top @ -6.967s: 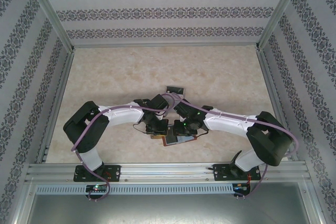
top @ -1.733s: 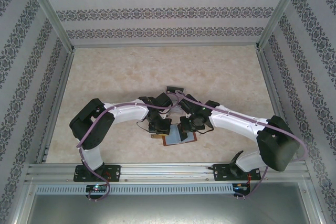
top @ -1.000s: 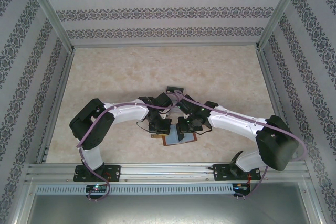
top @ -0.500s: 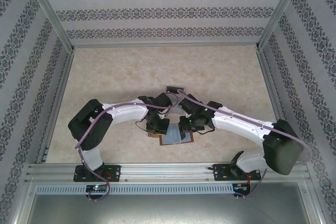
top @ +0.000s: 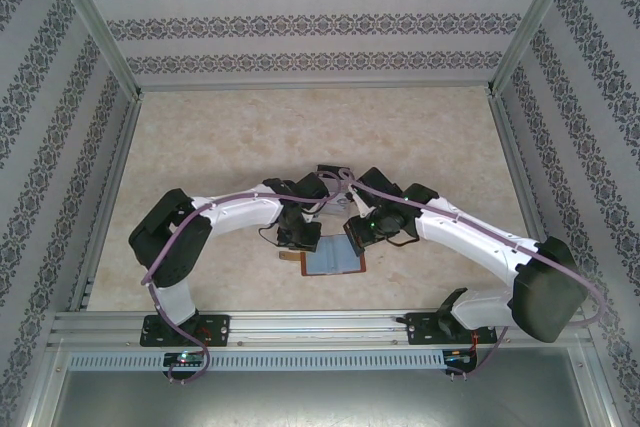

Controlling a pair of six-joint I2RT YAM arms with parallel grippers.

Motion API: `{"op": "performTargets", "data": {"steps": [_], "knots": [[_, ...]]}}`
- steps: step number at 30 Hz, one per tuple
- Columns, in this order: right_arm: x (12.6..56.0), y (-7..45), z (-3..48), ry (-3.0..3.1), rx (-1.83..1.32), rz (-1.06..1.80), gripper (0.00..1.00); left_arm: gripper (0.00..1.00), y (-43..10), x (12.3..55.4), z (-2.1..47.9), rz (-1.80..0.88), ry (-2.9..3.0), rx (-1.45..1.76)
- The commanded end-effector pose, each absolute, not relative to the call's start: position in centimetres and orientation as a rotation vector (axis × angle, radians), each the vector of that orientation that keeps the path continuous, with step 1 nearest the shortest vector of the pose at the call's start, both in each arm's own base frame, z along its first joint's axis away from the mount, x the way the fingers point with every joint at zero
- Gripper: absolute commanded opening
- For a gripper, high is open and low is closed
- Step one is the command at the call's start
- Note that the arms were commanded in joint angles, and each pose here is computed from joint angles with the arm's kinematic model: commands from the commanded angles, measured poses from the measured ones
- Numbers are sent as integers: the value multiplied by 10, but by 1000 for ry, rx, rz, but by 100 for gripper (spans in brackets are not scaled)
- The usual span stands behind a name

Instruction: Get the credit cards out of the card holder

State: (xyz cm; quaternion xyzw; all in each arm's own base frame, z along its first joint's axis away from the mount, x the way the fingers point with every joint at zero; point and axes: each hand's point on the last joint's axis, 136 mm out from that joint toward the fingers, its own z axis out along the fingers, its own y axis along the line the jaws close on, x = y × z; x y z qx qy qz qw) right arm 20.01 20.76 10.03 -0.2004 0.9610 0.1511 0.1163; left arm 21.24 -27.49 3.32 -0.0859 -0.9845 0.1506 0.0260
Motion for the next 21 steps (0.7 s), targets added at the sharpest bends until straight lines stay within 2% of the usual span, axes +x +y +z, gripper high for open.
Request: {"op": "performTargets", "data": {"steps": [1,7,10,21], "knots": [[201,207,114,2670,-957,425,5,14,-265,214,46,447,-3078,-270],[205,199,120,2407,-1448,272,4,14,-256,217,50,469,-3119,-221],[210,201,127,2279,-1593,257,4,15,-248,218,53,478,-3137,-187],[252,214,149,2213,-1736,328,5,16,-217,204,47,466,-3143,-76]]}}
